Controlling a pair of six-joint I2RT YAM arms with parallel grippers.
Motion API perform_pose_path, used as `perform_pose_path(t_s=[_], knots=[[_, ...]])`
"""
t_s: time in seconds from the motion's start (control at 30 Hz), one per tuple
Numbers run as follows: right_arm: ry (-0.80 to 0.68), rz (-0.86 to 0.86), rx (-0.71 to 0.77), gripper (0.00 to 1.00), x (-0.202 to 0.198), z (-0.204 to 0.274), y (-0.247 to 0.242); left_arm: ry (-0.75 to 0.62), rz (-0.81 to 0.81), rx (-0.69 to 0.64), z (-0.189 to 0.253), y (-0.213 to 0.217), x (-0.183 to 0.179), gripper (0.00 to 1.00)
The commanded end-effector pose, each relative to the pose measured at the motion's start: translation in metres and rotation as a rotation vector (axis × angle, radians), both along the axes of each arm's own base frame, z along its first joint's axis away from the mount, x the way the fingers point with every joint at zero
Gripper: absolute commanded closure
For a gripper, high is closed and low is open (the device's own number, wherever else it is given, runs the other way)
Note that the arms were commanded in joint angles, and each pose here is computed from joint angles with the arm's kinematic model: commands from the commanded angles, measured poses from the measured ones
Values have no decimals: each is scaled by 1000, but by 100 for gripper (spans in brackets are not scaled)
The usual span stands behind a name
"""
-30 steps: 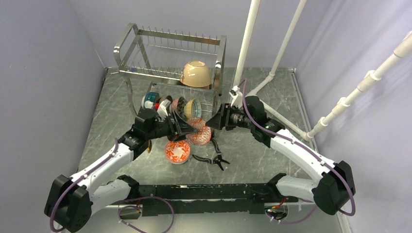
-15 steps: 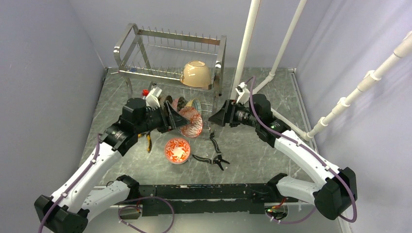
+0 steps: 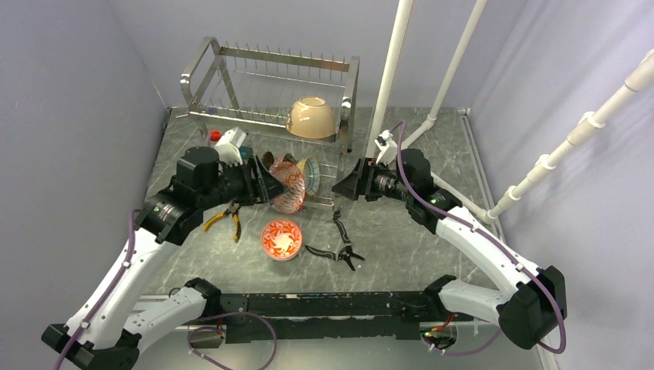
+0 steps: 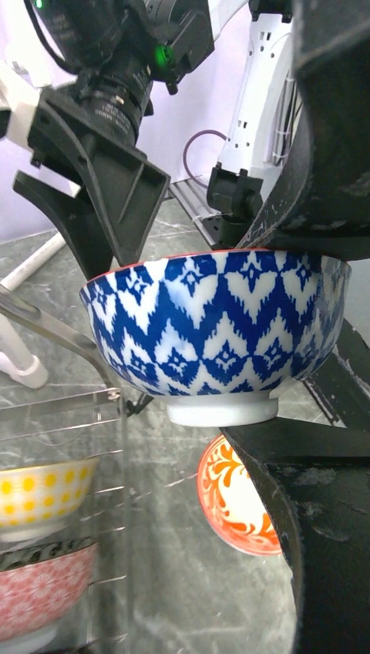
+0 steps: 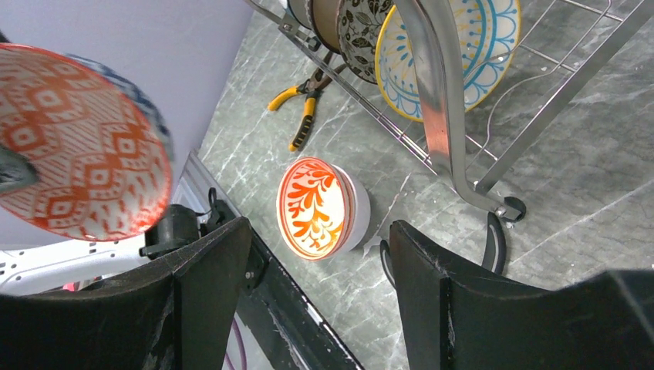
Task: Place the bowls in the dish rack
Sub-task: Pick up the bowl from the center of the board, then turn the bowl upside down on the dish rack.
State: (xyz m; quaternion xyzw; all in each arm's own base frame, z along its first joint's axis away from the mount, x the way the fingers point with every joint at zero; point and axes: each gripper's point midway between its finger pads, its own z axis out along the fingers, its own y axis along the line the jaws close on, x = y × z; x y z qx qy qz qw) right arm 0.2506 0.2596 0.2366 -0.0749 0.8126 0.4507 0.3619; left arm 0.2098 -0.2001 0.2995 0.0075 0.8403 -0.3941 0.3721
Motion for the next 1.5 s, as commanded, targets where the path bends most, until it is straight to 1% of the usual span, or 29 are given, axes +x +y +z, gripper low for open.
perform_pose_path(t_s=[0.0, 0.2, 0.4, 0.5, 0.7, 0.93, 1.0, 1.13, 1.33, 1.4, 1.47], knots=[[-74, -1, 25, 30, 5, 25, 0, -229, 0, -22, 68, 9, 0, 97], [-74, 0, 21, 30, 6, 24, 0, -345, -17, -21, 108, 11, -1, 97], [-70, 1, 20, 30, 5, 22, -1, -495, -26, -75, 152, 12, -5, 97], [-70, -1, 17, 30, 6, 21, -2, -556, -23, -78, 170, 14, -5, 97], [-63, 3, 20, 30, 6, 18, -1, -644, 50, -37, 198, 22, 13, 97], [-47, 22, 44, 30, 4, 16, 4, -770, 100, -71, 244, 20, 32, 97], [-45, 24, 43, 30, 5, 15, 4, -797, 128, -54, 254, 22, 40, 97], [-42, 30, 44, 30, 4, 15, 5, -804, 194, 12, 259, 23, 69, 97], [-21, 64, 95, 30, 0, 16, 12, -856, 237, 111, 267, 22, 101, 97], [-19, 68, 95, 30, 0, 16, 12, -883, 231, 157, 267, 21, 111, 97], [-21, 66, 84, 30, 0, 14, 11, -905, 258, 224, 266, 26, 124, 97]])
